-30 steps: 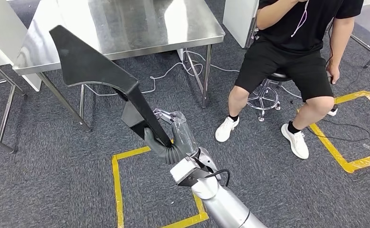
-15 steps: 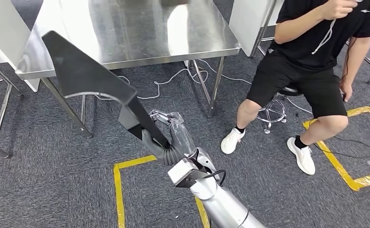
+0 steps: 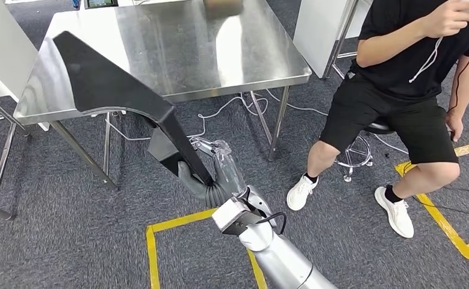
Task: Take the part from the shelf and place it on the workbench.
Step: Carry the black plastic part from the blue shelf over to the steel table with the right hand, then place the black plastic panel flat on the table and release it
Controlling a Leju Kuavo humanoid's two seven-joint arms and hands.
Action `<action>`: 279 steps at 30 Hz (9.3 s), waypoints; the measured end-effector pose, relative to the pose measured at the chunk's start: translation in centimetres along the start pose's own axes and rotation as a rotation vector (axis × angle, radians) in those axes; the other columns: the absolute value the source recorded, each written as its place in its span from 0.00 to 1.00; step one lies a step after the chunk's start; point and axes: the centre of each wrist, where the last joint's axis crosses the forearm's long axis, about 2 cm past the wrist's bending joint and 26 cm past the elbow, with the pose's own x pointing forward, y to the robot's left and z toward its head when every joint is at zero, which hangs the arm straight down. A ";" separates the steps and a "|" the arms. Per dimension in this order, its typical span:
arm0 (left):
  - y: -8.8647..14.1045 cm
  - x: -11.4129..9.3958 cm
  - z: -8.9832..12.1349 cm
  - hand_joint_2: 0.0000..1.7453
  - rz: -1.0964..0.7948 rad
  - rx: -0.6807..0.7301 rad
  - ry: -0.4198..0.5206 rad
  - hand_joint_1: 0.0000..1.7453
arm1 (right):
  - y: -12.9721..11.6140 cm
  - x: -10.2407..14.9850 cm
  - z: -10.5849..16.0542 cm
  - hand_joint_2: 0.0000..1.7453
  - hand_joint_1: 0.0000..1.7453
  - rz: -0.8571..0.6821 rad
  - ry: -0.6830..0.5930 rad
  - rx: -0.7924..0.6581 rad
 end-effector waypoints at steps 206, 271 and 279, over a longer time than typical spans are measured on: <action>0.4 3.3 -2.0 0.00 -0.055 -0.039 -0.182 0.00 | -0.6 2.1 -1.5 0.00 0.00 -0.987 -0.268 0.080; 0.3 3.2 -1.9 0.00 -0.031 -0.022 -0.208 0.00 | -1.9 -2.6 6.7 0.00 0.00 -0.607 0.129 -0.062; 0.4 2.8 -1.7 0.00 -0.019 -0.012 -0.208 0.00 | -2.0 -3.2 9.2 0.00 0.00 -0.479 0.245 -0.082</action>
